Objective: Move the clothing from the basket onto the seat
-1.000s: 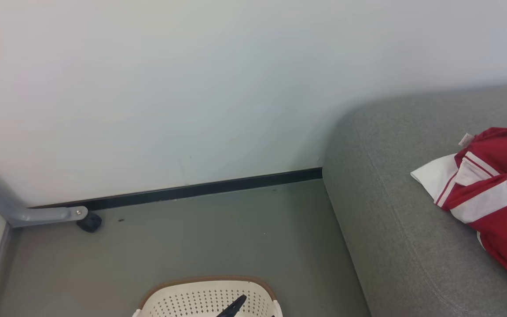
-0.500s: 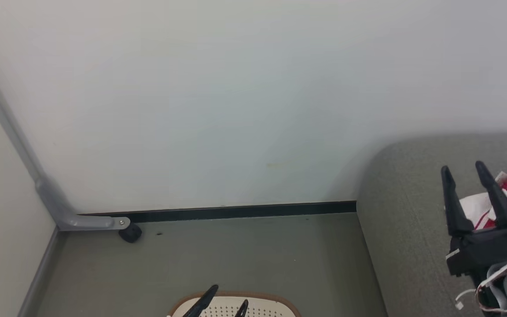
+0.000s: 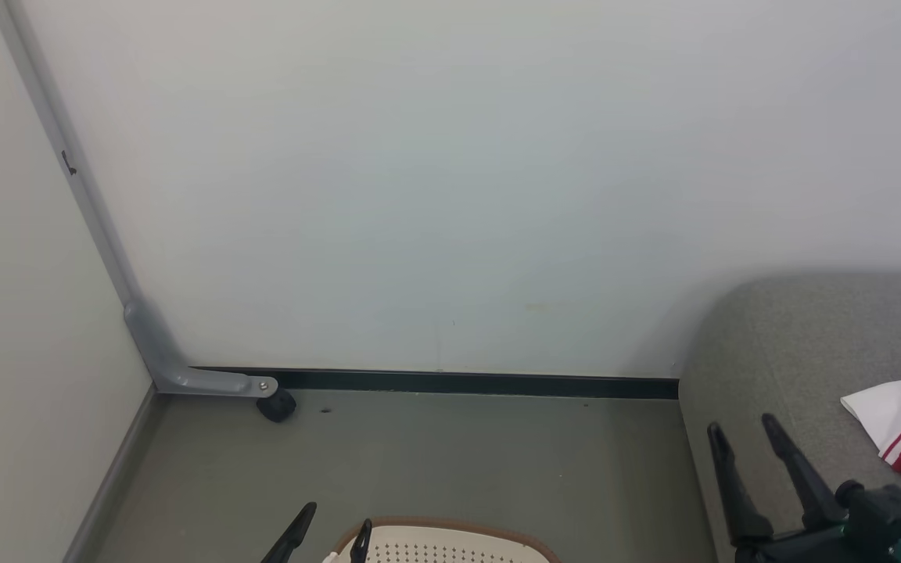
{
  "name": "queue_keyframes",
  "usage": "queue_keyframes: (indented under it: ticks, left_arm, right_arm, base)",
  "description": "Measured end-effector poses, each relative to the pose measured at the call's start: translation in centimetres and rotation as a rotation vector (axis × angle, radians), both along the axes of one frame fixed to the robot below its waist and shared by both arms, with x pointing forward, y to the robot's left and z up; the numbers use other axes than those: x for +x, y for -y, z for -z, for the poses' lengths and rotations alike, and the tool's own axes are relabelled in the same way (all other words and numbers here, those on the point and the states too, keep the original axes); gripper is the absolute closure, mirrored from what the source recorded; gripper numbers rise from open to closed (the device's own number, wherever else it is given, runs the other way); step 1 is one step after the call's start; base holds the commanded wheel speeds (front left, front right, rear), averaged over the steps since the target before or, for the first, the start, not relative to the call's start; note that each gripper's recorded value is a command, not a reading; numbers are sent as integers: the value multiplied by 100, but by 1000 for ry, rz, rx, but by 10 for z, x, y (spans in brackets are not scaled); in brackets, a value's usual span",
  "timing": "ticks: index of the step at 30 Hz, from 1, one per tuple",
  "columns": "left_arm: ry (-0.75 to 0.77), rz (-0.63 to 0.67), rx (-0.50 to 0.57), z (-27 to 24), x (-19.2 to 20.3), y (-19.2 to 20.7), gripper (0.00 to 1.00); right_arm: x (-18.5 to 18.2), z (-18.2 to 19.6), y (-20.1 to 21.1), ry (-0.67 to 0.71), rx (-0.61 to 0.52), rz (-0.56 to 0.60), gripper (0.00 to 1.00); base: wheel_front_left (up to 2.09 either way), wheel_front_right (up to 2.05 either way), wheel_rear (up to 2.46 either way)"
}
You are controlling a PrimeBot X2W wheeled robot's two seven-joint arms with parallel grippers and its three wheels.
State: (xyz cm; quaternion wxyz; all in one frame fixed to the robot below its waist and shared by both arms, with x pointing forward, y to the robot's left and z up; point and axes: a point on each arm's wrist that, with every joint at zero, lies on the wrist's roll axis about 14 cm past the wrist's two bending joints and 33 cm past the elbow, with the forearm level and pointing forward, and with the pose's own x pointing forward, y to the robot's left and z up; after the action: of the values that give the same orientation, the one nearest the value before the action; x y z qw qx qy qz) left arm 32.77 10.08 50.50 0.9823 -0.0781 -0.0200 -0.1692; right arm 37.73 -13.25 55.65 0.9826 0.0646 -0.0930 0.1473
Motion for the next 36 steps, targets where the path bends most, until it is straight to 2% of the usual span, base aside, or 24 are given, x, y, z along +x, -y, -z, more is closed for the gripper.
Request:
queue_keyframes:
  ticks: [13,20,36]
  left_arm:
    - [-65,-148,-7,20,-1,-38,0]
    - [-160,-248,-8,50,-12,-60,0]
    - [-193,-269,-21,59,-13,-60,0]
  right_arm:
    - [-23,57,-13,-168,23,10,0]
    - [-32,79,-21,-240,36,15,0]
    - [-42,95,-19,-285,15,31,0]
  base:
    - [0,0,0]
    - [0,0,0]
    - [0,0,0]
